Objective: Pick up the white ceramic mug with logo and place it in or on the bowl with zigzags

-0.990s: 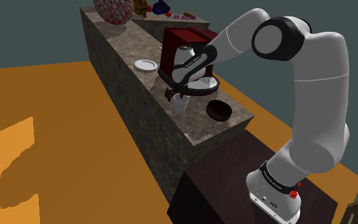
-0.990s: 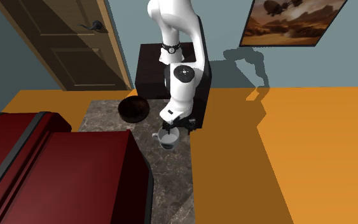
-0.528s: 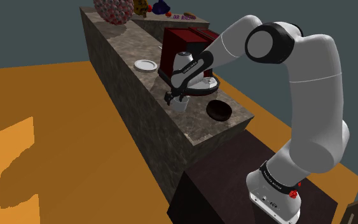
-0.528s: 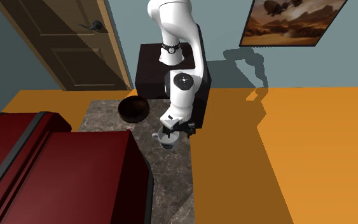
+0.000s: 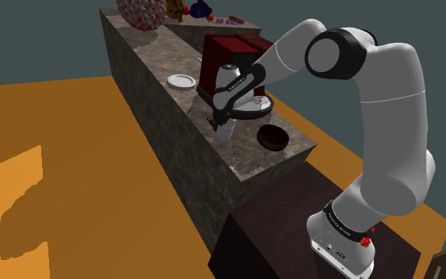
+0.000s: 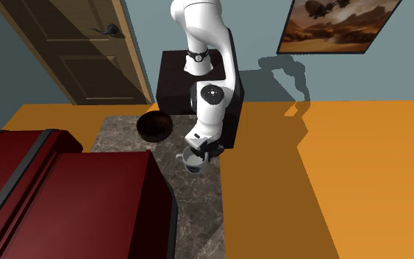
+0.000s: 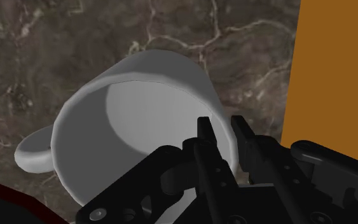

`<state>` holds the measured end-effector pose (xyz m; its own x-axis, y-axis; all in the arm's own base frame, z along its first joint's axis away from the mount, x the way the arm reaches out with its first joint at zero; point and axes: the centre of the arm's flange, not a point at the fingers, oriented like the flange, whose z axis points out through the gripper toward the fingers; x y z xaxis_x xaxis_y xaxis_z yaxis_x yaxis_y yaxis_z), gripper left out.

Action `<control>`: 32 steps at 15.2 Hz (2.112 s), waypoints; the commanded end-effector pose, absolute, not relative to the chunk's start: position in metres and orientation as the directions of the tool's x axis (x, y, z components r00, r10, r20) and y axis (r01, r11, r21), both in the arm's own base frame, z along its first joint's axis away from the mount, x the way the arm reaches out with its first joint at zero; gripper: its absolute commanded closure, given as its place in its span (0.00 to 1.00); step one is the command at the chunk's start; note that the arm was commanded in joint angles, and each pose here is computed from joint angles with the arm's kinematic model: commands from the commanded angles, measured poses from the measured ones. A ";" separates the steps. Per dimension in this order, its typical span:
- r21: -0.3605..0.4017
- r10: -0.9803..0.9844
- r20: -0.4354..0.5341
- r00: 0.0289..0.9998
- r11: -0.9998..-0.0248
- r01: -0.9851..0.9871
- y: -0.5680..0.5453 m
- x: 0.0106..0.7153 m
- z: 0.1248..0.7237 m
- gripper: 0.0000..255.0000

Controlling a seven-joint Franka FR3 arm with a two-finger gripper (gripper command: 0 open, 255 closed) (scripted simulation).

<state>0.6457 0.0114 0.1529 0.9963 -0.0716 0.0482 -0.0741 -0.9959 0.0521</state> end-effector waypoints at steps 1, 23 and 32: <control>0.052 -0.072 0.048 0.996 -0.996 -0.074 0.011 0.646 0.153 1.00; 0.052 -0.072 0.048 0.996 -0.996 -0.074 0.011 0.646 0.237 1.00; 0.052 -0.072 0.048 0.996 -0.996 -0.074 0.011 0.646 0.285 1.00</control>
